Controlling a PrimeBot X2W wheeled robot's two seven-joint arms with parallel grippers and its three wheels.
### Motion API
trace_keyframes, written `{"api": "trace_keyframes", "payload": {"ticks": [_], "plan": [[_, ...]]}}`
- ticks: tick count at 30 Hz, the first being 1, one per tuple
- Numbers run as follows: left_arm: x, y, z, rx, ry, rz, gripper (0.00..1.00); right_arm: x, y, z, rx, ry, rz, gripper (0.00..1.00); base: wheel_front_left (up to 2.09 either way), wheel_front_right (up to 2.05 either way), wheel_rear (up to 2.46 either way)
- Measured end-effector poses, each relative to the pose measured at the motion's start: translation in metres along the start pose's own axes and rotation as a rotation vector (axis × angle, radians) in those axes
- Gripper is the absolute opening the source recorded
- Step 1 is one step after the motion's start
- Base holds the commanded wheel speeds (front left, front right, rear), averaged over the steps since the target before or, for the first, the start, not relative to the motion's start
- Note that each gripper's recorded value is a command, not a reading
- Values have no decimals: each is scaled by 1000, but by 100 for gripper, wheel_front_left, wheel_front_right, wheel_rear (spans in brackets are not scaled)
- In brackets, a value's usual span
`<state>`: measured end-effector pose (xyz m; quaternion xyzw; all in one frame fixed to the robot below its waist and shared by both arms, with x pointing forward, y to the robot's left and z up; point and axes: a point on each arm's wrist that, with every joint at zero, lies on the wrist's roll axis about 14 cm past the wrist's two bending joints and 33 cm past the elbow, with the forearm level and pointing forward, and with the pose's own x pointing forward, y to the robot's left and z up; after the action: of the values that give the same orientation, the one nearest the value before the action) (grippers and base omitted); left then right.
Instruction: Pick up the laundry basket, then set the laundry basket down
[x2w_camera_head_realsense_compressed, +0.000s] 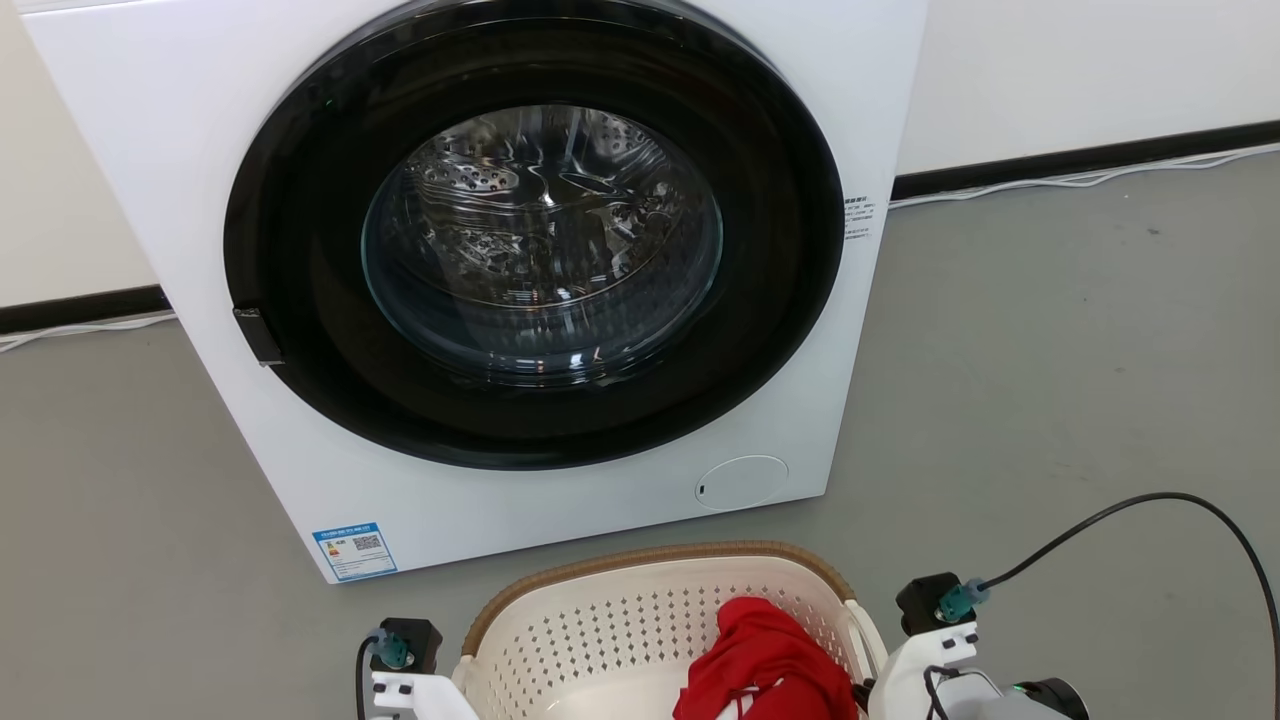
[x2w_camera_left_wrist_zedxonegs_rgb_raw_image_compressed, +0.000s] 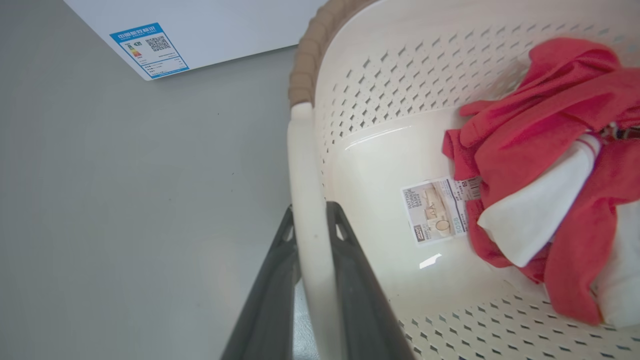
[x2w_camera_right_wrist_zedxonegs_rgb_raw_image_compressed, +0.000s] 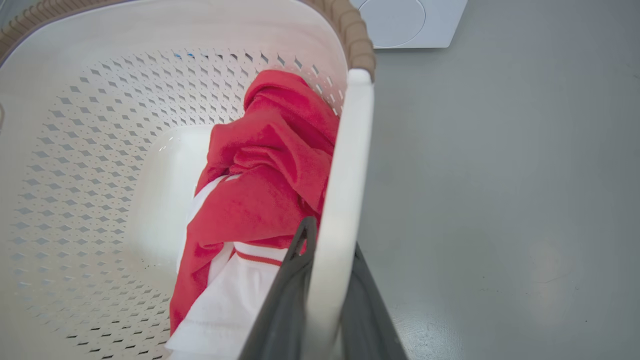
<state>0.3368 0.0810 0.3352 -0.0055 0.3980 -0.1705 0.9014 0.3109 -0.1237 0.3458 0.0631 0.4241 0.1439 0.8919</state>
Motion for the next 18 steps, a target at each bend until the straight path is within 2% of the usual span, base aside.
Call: {"api": "trace_keyframes", "payload": {"ticks": [18], "plan": [[-1, 1, -3, -13, 5, 3, 0, 1, 3, -5, 3, 17, 13, 0, 0, 0, 0]]}}
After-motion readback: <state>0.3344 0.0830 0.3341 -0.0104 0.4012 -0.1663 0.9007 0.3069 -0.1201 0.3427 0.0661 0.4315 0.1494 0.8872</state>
